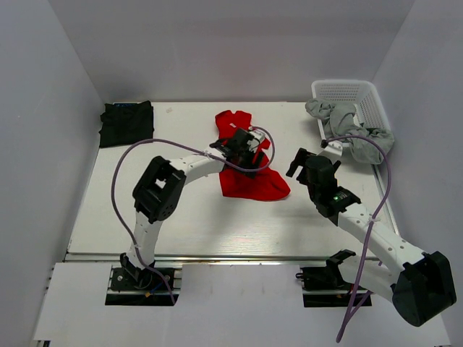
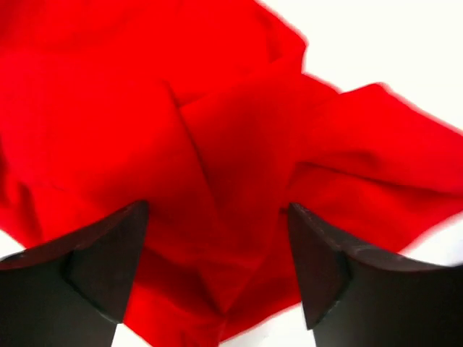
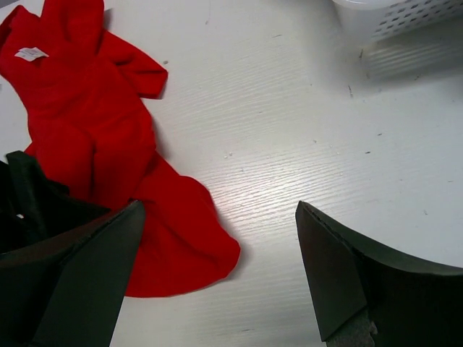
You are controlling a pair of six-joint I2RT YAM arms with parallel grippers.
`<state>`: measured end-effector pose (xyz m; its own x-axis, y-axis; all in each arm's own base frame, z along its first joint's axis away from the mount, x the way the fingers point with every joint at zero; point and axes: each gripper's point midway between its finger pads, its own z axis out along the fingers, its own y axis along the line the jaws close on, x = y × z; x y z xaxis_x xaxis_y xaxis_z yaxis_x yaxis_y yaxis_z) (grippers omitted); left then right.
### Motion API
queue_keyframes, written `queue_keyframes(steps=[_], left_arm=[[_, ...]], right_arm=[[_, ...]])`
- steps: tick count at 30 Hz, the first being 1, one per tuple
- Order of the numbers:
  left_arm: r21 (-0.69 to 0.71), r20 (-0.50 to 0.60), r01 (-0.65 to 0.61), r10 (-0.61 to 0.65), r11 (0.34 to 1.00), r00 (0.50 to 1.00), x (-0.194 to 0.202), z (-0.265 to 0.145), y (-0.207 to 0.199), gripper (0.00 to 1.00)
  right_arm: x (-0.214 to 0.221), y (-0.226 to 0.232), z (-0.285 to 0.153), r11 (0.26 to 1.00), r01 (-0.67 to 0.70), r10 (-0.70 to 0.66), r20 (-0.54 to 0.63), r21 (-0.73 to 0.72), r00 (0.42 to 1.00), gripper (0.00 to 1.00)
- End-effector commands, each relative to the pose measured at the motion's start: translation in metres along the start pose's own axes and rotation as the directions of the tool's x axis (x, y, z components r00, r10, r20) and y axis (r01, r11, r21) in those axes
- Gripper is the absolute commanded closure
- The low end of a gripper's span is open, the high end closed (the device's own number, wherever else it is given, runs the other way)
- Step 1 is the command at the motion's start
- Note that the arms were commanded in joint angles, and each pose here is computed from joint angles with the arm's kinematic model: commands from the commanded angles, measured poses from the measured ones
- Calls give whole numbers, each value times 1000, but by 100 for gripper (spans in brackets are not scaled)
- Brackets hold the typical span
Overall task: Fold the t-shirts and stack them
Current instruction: Flatten out the tshirt
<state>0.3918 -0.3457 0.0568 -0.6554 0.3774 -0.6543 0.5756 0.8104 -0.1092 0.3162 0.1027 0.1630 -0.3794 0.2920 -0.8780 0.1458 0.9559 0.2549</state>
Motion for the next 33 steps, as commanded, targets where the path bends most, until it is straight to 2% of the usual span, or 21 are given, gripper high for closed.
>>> queue_keyframes(steps=[1, 3, 4, 6, 7, 9, 16, 18, 24, 27, 29, 33], left_arm=[[-145, -24, -8, 5, 989, 1000, -3, -6, 14, 20], [-163, -16, -2, -1, 987, 1000, -5, -4, 13, 34], [-186, -19, 6, -9, 982, 1000, -4, -5, 17, 49], [-184, -4, 17, -18, 983, 1000, -9, -9, 15, 65], [-190, 17, 30, -27, 981, 999, -13, -13, 16, 82], [-196, 49, 48, -39, 979, 998, -21, -23, 16, 100], [-172, 114, 69, -50, 983, 992, -31, -49, 13, 100], [-151, 150, 74, -51, 986, 987, -40, -62, 9, 100], [-102, 234, 62, -37, 993, 972, -57, -88, 1, 100], [-111, 259, 68, -37, 991, 965, -64, -97, 3, 100], [-122, 264, 71, -37, 990, 964, -61, -105, 5, 100], [-138, 302, 88, -43, 986, 952, -63, -118, 13, 100]], right_arm=[[-12, -5, -1, 998, -48, 46, 51, 34, 998, 10], [-11, -5, -1, 998, -45, 43, 48, 34, 998, 10], [-11, -5, 1, 999, -42, 41, 46, 35, 998, 10], [-9, -4, 2, 999, -35, 34, 40, 32, 999, 10], [-8, -4, 2, 999, -31, 30, 36, 31, 999, 10], [-4, -1, 5, 999, -26, 25, 20, 25, 999, 10], [9, 18, 15, 997, 48, -50, -38, -68, 998, 10], [13, 23, 17, 993, 65, -69, -47, -94, 997, 16], [39, 58, 32, 948, 161, -199, -118, -275, 973, 16], [65, 57, 50, 941, 205, -261, -192, -268, 946, 16], [82, 59, 60, 930, 231, -303, -240, -286, 922, 23], [96, 61, 70, 928, 236, -313, -262, -287, 913, 24]])
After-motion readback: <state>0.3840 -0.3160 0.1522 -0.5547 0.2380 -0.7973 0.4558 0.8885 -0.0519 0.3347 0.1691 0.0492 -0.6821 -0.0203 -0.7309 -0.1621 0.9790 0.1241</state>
